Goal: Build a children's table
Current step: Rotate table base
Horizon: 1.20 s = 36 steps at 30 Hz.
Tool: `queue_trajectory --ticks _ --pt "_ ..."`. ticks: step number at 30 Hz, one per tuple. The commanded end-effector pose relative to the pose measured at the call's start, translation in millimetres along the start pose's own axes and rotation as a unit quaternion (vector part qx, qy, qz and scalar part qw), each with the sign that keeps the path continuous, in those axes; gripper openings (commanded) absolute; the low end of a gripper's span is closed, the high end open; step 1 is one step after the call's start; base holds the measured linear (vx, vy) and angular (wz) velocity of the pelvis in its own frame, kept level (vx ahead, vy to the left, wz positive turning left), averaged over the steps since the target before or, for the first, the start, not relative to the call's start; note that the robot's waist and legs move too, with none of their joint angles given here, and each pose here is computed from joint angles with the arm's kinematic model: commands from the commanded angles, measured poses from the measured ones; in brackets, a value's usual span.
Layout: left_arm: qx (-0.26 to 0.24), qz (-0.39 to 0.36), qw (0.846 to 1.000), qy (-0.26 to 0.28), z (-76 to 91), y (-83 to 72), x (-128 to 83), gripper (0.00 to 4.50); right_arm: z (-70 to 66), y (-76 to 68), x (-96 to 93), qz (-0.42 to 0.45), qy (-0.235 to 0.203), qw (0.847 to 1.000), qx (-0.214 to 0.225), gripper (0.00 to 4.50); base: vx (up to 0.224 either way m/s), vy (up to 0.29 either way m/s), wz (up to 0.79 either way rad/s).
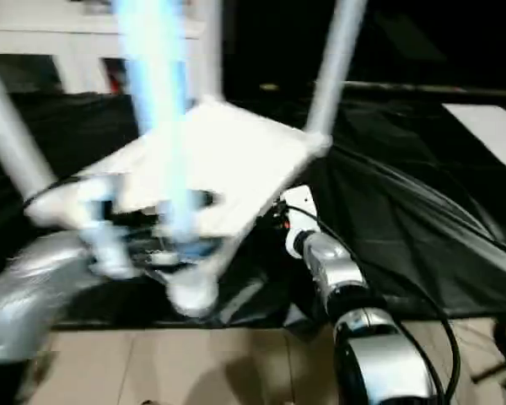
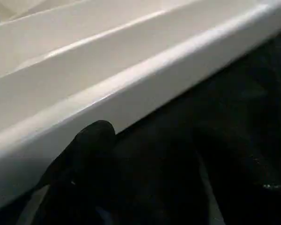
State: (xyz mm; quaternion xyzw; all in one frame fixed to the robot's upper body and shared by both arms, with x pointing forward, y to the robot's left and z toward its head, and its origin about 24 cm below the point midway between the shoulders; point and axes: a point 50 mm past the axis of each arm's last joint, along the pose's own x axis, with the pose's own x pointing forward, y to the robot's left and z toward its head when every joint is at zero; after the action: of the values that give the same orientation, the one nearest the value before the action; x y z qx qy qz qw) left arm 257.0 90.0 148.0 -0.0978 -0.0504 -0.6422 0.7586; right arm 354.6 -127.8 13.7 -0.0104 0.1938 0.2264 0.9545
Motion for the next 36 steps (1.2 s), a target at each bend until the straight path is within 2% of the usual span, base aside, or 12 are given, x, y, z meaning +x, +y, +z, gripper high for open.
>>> queue_trajectory --ticks 1,2,8,15,19,22,26,31,32,33,34,36 --pt "0.013 -0.011 1.0 0.004 -0.4 0.9 12 4.45 5.7 13.9 7.2 0.023 -0.001 1.0 -0.005 3.2 0.0 0.0 0.0" --pt "0.025 0.0 1.0 0.009 -2.7 7.7 25 4.45 6.6 17.4 9.0 0.025 -0.001 1.0 -0.007 3.2 0.0 0.0 0.0" --pt "0.057 0.027 0.998 0.023 -8.4 22.0 46 4.45 8.8 19.1 10.6 0.027 -0.004 1.0 -0.009 3.2 0.0 0.0 0.0" --pt "0.061 0.016 0.998 0.025 -18.2 18.6 63 4.45 7.4 24.3 10.7 0.056 -0.008 0.998 -0.007 3.2 0.0 0.0 0.0" --pt "0.078 0.045 0.995 0.037 -25.8 25.5 71 4.45 8.3 34.5 12.9 0.084 -0.016 0.996 -0.012 3.2 0.0 0.0 0.0" --pt "0.11 0.107 0.986 0.064 -27.2 43.5 65 4.45 13.1 27.3 13.2 0.042 -0.026 0.999 -0.012 3.2 0.0 0.0 0.0" --pt "0.132 0.139 0.977 0.092 -27.7 56.0 49 4.45 21.0 13.0 10.4 0.004 -0.043 0.999 -0.005 3.2 0.0 0.0 0.0" --pt "0.124 0.129 0.977 0.118 -30.9 57.4 23 4.45 33.8 -8.6 2.2 -0.009 -0.067 0.998 0.001 3.2 0.0 0.0 0.0" --pt "0.124 0.129 0.977 0.118 -30.9 57.4 23 4.45 33.8 -8.6 2.2 -0.009 -0.067 0.998 0.001 3.2 0.0 0.0 0.0" --pt "0.123 0.127 0.975 0.132 -33.7 57.1 17 4.45 35.4 -12.7 0.0 -0.007 -0.07 0.997 -0.003 3.2 0.0 0.0 0.0" --pt "0.124 0.12 0.969 0.177 -42.6 55.9 3 4.45 37.6 -20.6 -5.5 0.004 -0.073 0.997 -0.021 3.2 0.0 0.0 0.0" --pt "0.119 0.118 0.965 0.201 -47.5 55.1 -5 4.45 37.7 -24.2 -8.4 0.012 -0.072 0.997 -0.033 3.2 0.0 0.0 0.0"
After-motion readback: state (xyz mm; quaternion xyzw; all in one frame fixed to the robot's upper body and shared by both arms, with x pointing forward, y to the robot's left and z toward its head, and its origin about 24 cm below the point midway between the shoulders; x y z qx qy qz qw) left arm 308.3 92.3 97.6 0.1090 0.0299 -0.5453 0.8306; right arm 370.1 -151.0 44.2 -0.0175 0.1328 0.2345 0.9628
